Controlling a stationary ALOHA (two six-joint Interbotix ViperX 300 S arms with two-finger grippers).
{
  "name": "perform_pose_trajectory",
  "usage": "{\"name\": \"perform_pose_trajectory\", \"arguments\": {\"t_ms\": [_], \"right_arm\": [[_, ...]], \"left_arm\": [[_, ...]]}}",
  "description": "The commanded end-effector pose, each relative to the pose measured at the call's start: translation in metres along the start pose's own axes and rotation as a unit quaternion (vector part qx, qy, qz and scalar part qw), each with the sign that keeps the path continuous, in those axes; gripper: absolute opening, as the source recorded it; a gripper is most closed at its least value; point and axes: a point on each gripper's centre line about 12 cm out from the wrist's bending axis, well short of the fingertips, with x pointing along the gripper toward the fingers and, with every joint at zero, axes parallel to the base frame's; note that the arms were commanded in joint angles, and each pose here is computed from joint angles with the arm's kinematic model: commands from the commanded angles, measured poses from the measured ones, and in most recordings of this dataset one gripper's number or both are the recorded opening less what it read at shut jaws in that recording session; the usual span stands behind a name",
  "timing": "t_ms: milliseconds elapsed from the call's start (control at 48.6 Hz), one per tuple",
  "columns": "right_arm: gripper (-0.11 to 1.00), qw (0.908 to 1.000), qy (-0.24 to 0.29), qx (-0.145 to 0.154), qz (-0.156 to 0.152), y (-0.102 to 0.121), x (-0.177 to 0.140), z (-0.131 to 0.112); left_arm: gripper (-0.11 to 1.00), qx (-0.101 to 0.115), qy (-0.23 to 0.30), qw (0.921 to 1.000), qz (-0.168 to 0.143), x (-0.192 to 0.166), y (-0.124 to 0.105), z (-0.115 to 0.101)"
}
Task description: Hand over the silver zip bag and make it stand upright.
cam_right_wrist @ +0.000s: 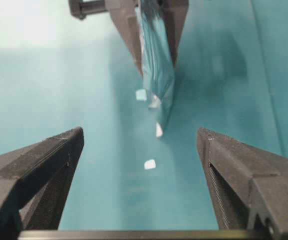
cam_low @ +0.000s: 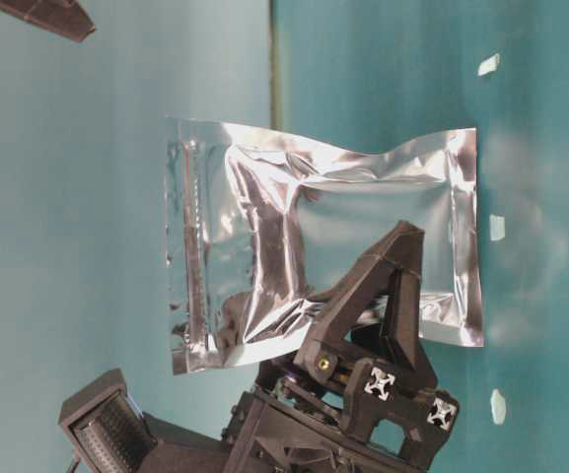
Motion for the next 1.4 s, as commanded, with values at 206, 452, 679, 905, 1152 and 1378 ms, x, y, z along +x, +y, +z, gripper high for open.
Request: {"name": "perform_pose_trajectory", "arguments": {"t_ms": [206, 452, 679, 905, 1152, 1378], "right_arm": [[0.97, 0.9997, -0.02, 0.01, 0.004, 0.0013, -0.0011, 0.003], [0.97, 0.9998, -0.019, 0.01, 0.004, 0.0016, -0.0004, 0.0016], [0.97, 0.9998, -0.019, 0.01, 0.004, 0.0012, -0.0004, 0.0016], [0.97, 0.9998, -0.017, 0.01, 0.003, 0.0009, 0.0001, -0.0005], [0.97, 0.9998, -0.015, 0.01, 0.003, 0.0007, 0.0005, -0.0017], [0.97, 0.9999, -0.011, 0.01, 0.002, 0.0003, 0.0017, -0.0045]], "left_arm": [[0.23, 0.003, -0.005, 1.0, -0.006, 0.001, -0.0044, 0.0055], [0.23, 0.003, -0.005, 1.0, -0.005, 0.0013, -0.0043, 0.0061], [0.23, 0.004, -0.005, 1.0, -0.007, 0.0013, -0.005, 0.0061], [0.23, 0.004, -0.005, 1.0, -0.007, 0.0013, -0.005, 0.0061], [0.23, 0.003, -0.005, 1.0, -0.005, 0.0013, -0.0043, 0.0061], [0.23, 0.003, -0.005, 1.0, -0.006, 0.0013, -0.0044, 0.0059]]}}
